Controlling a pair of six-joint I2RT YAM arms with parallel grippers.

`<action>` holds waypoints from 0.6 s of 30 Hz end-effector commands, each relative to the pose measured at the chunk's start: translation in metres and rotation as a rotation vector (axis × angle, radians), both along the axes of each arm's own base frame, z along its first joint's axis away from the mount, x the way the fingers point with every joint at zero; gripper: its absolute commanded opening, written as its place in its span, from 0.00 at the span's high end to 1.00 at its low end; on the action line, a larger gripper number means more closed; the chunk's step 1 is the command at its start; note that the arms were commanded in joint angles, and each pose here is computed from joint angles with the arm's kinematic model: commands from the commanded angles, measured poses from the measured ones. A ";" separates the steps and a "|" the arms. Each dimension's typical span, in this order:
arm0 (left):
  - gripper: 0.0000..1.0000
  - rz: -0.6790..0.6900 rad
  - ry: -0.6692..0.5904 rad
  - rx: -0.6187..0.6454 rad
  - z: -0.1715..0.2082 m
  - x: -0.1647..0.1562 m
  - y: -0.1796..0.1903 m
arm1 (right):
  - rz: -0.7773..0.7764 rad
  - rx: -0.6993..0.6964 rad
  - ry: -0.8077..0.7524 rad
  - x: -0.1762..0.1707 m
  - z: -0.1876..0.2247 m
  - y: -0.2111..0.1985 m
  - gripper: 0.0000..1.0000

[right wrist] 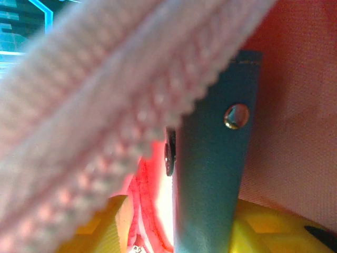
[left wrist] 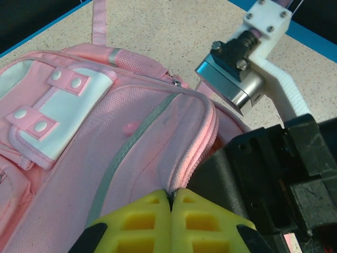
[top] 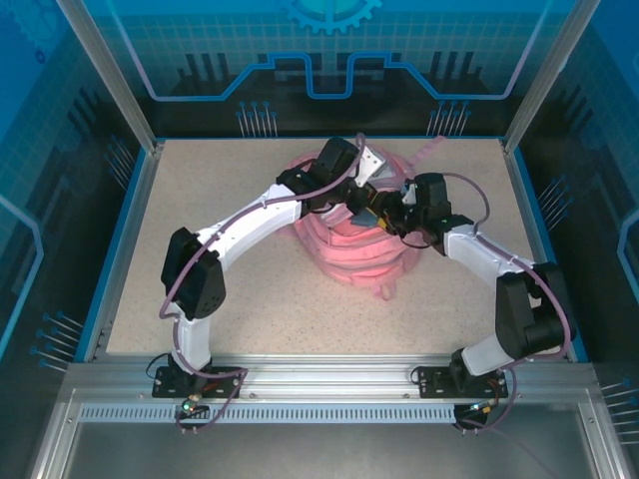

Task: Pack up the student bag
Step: Place the card holder in the student bag.

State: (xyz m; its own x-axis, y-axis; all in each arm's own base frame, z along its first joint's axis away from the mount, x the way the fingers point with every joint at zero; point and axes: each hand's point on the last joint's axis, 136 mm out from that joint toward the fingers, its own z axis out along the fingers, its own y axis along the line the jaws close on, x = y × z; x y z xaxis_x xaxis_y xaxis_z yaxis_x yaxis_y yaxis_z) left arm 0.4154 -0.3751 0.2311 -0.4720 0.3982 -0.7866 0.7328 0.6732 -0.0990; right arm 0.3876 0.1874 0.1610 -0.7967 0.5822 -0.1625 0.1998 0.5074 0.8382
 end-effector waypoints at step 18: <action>1.00 -0.003 0.015 -0.147 0.037 0.003 -0.015 | 0.044 -0.040 -0.025 -0.007 -0.005 0.010 0.92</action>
State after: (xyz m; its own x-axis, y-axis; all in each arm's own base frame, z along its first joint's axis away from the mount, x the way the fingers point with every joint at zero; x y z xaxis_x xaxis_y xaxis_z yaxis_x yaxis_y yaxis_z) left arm 0.4119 -0.3810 0.2229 -0.5233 0.3753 -0.7650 0.7248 0.6682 -0.1680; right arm 0.3759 0.1888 0.1464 -0.8086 0.5628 -0.1714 0.2140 0.5528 0.8054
